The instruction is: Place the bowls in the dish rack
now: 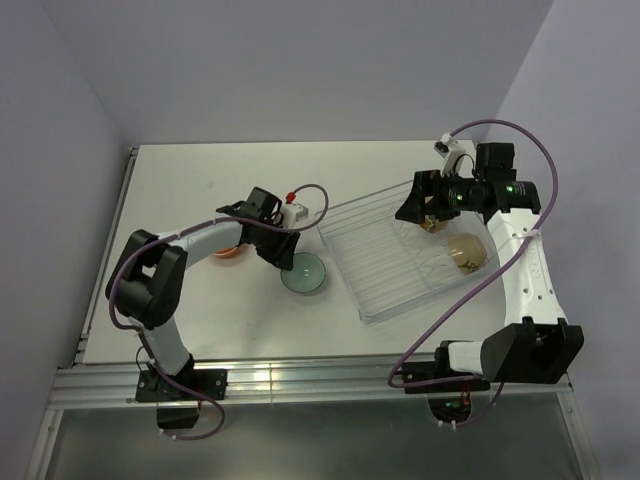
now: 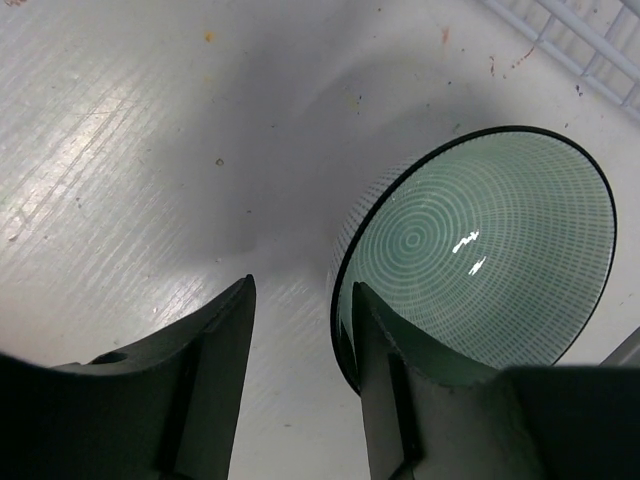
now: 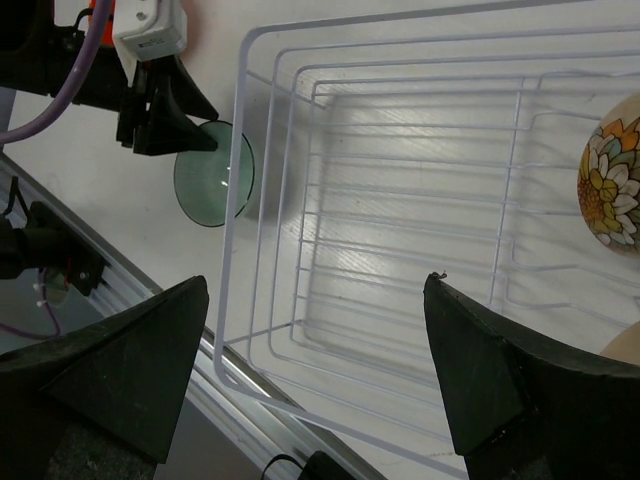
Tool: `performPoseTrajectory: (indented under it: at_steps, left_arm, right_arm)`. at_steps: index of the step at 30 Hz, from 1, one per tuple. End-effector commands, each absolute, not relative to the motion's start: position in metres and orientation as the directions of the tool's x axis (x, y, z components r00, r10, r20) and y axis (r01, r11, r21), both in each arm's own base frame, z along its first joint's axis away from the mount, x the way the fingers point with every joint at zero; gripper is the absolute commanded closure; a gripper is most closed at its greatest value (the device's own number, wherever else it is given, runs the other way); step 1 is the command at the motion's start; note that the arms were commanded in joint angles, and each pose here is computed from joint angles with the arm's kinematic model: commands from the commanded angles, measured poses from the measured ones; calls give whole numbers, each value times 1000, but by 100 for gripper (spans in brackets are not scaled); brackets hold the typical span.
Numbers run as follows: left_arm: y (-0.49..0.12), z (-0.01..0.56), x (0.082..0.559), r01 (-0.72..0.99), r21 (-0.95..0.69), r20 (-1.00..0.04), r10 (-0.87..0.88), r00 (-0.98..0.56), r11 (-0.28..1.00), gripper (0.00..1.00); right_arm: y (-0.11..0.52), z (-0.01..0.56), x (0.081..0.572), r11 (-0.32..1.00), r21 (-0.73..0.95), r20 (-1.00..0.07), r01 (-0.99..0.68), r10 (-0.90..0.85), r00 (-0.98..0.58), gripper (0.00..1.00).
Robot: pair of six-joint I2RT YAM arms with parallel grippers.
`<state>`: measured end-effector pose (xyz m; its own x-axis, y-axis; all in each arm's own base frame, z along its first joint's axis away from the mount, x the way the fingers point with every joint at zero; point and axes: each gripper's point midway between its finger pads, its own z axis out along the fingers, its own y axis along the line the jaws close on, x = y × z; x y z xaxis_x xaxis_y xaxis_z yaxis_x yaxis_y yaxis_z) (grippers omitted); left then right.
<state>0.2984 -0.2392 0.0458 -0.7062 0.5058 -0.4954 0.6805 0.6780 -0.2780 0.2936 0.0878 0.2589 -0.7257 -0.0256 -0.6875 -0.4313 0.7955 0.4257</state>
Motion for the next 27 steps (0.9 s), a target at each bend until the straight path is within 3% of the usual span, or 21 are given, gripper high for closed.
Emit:
performPoseTrajectory:
  at_steps: [1,7,11,18,22,27]
  left_arm:
    - [-252,56,310,688,-284,-535,485,-692,668,51]
    - [-255,53,307,685,-311,-517,488,-703,658,67]
    - [-265,59,295,682,-389,-508,474,-719,619,98]
    - [-284,110,282,680,-543,-564,386,-730,492,100]
    - [-293,182,273,745,-571,-697,276,-662,345,100]
    - [-296,257,261,791,-579,-788,115,-605,198,100]
  right_arm:
    - [89,263,299,776,451,-698,-440,0,-716,5]
    - [89,265,300,765,466,-698,-444,9,-716,6]
    - [92,264,299,751,476,-700,-457,9,-714,7]
    - [97,268,294,723,495,-703,-481,9,-711,9]
    - [106,275,290,676,544,-689,-497,22,-725,11]
    - [125,295,280,557,664,-658,-499,118,-744,11]
